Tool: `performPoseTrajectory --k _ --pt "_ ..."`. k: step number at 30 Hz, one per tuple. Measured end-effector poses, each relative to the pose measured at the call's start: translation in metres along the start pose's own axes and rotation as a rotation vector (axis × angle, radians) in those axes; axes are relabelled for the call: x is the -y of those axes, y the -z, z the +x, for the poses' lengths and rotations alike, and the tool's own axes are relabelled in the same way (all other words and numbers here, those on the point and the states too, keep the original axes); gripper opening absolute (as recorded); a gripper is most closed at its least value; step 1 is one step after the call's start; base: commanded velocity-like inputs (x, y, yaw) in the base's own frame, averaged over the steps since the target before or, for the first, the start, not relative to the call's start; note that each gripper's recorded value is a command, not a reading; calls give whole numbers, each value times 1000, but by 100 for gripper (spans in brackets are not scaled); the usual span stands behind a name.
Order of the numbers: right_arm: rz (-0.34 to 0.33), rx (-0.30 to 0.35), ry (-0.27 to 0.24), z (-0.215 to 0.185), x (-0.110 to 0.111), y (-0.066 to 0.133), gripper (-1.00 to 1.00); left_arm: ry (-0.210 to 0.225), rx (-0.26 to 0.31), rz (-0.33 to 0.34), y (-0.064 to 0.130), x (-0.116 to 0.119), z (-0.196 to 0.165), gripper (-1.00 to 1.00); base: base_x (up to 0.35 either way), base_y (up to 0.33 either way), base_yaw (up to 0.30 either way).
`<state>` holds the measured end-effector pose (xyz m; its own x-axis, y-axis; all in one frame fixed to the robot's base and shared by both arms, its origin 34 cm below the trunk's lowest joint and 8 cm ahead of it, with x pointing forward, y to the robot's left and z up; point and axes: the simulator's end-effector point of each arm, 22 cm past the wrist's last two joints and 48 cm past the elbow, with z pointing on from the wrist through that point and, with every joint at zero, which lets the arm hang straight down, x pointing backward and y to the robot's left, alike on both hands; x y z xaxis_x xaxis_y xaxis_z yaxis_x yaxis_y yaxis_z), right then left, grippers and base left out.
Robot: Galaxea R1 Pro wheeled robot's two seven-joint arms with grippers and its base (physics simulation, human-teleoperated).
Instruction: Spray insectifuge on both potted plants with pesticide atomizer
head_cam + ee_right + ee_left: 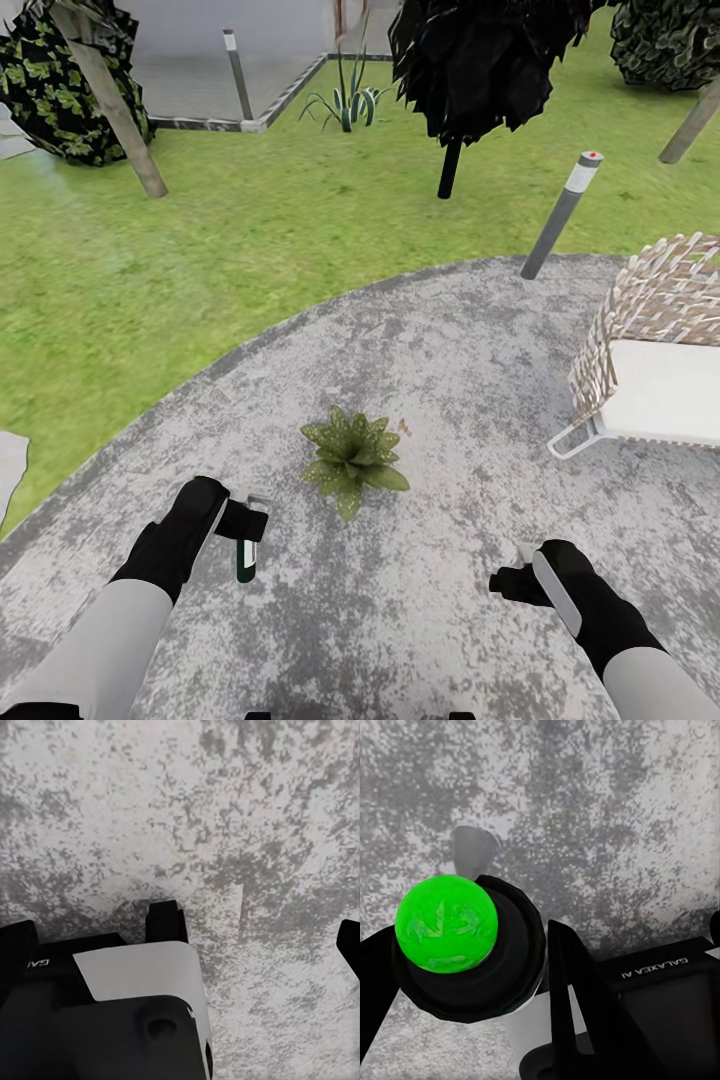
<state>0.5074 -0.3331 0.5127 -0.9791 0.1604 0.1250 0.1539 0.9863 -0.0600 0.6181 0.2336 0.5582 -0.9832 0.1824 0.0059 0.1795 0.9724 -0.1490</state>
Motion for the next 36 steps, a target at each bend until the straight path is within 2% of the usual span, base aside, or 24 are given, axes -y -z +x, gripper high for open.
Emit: performPoseTrajectory --k 24,30,33,35,36 --pt "0 26 -4 -8 3 11 100 -4 24 -4 12 1 -8 -100 0 0 0" --pt "0 29 -4 -9 3 12 100 2 11 3 9 2 3 -100 0 0 0" --pt "-2 37 -3 -12 3 14 100 22 16 26 10 2 3 -100 0 0 0" --pt "-13 83 6 -29 -4 25 100 34 39 97 16 15 -5 -100 0 0 0" --pt "-17 103 9 -36 -6 30 100 30 63 156 24 26 -13 -100 0 0 0"
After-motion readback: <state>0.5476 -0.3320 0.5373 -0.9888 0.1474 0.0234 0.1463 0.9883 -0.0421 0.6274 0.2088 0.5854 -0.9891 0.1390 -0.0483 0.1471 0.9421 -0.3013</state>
